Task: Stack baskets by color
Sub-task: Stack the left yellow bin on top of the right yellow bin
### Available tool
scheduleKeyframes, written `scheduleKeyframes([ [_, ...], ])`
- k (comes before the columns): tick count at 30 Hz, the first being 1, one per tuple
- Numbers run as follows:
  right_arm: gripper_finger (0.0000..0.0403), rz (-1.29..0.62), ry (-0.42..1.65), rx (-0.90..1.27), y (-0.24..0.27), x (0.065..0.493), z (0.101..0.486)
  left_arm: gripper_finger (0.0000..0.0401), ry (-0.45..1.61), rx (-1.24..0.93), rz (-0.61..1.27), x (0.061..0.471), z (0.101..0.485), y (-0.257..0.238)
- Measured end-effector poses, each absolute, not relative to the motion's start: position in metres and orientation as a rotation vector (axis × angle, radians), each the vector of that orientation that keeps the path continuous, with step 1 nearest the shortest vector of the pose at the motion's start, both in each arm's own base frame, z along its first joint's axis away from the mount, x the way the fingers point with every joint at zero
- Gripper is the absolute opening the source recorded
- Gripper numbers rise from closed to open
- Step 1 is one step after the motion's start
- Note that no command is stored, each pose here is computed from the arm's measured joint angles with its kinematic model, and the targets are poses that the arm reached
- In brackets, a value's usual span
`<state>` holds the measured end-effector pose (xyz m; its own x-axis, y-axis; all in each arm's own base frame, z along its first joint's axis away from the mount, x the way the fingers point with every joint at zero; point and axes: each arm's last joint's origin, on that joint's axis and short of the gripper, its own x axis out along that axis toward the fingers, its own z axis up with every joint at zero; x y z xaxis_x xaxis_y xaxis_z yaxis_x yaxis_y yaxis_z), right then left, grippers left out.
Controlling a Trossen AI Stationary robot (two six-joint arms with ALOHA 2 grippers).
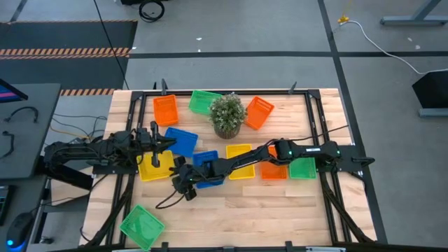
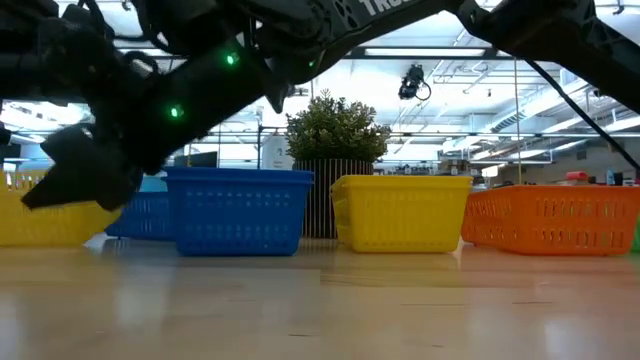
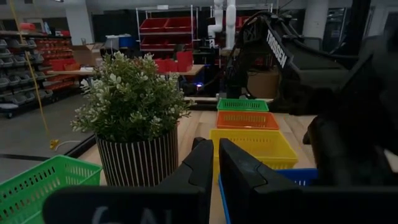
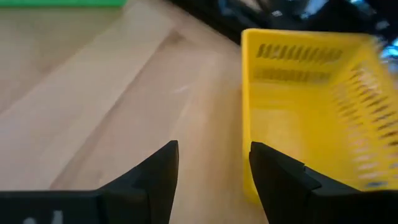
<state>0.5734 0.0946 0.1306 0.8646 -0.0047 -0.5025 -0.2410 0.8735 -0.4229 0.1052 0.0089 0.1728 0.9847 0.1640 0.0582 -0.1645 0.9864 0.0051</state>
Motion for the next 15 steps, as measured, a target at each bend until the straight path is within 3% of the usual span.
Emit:
scheduleKeyframes([
  [6, 0.0198, 0.042, 0.525, -0.475, 0.086, 0.574, 0.135, 0.0038, -0.058, 0.010, 0.165, 0.105, 0.173, 0.009],
  [15, 0.0178, 0.206, 0.518, -0.489, 0.077, 0.575, 0.132, 0.0035, -0.058, 0.010, 0.165, 0.105, 0.173, 0.009],
])
